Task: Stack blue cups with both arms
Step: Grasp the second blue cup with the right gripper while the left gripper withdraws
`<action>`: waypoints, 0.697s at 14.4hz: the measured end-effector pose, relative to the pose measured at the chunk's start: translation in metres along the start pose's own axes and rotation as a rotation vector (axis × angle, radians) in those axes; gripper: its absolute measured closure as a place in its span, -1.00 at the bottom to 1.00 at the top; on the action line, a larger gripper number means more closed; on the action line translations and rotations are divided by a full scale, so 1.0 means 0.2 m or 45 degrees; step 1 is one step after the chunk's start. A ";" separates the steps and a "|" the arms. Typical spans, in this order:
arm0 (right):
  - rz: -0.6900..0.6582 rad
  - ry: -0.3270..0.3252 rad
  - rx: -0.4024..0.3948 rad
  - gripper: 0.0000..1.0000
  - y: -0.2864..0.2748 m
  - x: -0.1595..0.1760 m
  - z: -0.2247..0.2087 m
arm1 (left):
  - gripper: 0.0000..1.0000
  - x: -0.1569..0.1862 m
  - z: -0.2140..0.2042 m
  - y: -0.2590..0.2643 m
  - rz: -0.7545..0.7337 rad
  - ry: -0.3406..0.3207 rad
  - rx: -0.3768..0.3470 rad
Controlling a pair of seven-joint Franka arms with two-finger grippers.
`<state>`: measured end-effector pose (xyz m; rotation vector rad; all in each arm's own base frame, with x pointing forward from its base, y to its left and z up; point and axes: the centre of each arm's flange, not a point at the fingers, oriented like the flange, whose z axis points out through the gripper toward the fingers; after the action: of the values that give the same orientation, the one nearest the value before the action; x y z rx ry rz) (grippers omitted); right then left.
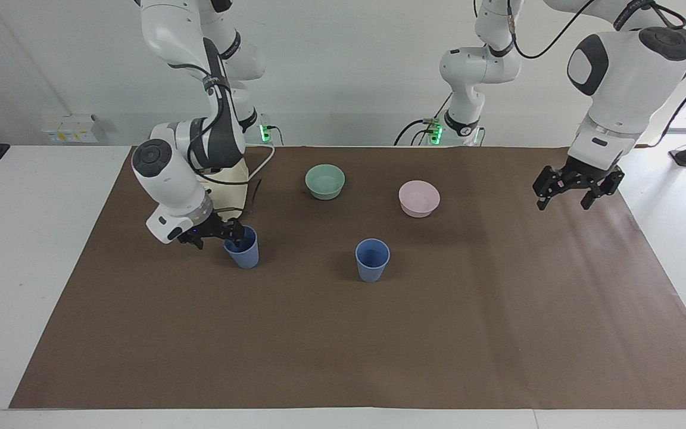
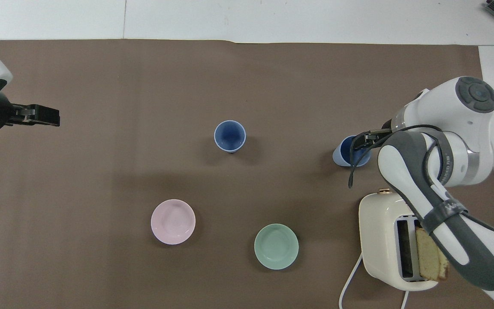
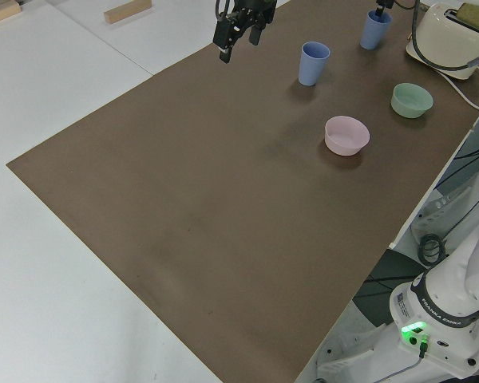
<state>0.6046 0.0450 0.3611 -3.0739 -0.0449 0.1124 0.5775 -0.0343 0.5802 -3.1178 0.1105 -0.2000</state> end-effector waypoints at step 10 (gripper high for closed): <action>-0.012 -0.021 0.001 0.92 -0.03 0.01 0.01 | -1.00 -0.21 -0.44 0.04 0.018 -0.038 -0.015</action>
<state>0.6067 0.0510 0.3603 -3.0721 -0.0606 0.1367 0.5247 -0.0401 0.6614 -3.1290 0.1333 -0.1525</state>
